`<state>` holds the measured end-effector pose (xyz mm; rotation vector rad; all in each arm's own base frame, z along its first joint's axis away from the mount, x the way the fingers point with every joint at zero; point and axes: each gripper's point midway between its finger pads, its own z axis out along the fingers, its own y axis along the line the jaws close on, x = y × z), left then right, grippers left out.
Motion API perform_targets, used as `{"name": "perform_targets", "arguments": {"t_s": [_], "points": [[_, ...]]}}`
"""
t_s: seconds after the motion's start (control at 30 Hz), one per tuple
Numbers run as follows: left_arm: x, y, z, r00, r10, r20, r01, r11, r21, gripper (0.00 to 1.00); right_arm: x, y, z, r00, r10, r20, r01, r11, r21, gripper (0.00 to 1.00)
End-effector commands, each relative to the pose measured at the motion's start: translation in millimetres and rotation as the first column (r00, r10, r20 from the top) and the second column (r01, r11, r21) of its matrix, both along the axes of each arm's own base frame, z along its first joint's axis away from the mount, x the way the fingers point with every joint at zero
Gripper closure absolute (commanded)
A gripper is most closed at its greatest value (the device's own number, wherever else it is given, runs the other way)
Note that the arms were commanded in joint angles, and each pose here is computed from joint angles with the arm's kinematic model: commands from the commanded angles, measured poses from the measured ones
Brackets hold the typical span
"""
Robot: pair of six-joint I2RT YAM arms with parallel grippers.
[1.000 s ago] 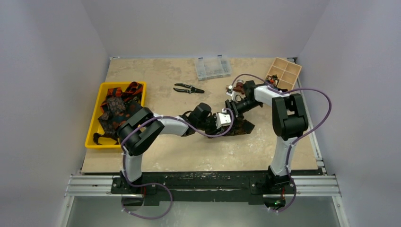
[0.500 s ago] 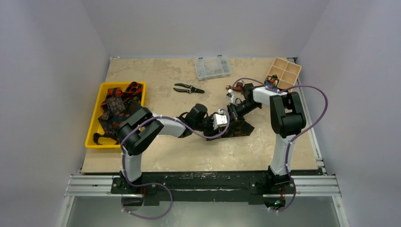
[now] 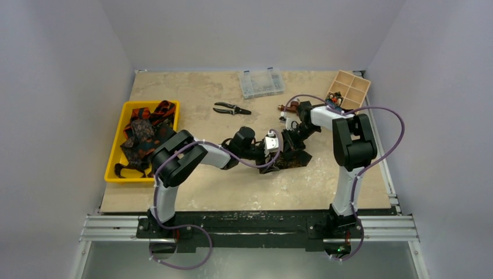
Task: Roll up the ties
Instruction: Roll the tie at the center of the board.
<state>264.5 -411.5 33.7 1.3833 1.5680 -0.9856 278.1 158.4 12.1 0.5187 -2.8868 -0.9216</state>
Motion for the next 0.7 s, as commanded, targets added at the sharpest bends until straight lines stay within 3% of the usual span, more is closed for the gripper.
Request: {"name": "perform_targets", "arguments": {"t_s": [0.0,0.1,0.17,0.37,0.43,0.53,0.67], "points": [[-5.2,-21.1,27.1,0.998,-0.045,-0.04,0.038,0.988,-0.15,0.28,20.8,-41.1,-44.7,0.989,0.082,0.125,-0.045,0.961,-0.273,1.0],[-3.5,-27.5,22.5,0.999,-0.021,-0.043,0.013,0.987,-0.162,0.29,19.7,-40.5,-46.4,0.99,0.079,0.12,-0.044,0.962,-0.271,1.0],[0.3,-31.7,13.6,0.999,0.007,-0.039,-0.012,0.989,-0.146,0.34,20.5,-38.0,-46.0,0.99,0.078,0.117,-0.046,0.965,-0.26,1.0],[9.6,-17.8,-20.6,0.997,0.067,0.032,-0.068,0.998,0.009,0.69,23.6,-18.6,-30.2,0.988,0.088,0.127,-0.069,0.987,-0.145,1.0],[7.7,-4.5,-30.0,0.996,0.073,0.044,-0.076,0.993,0.088,0.82,24.8,-10.8,-15.8,0.989,0.075,0.128,-0.066,0.995,-0.078,0.85],[-2.6,21.4,-45.4,0.996,0.072,0.043,-0.08,0.975,0.206,0.91,28.0,-16.5,9.0,0.992,0.028,0.127,-0.028,1.0,-0.003,0.61],[-16.4,42.9,-60.6,0.998,0.055,0.012,-0.056,0.95,0.309,0.92,33.8,-31.4,37.9,0.989,0.005,0.145,-0.013,0.998,0.056,0.54]]}}
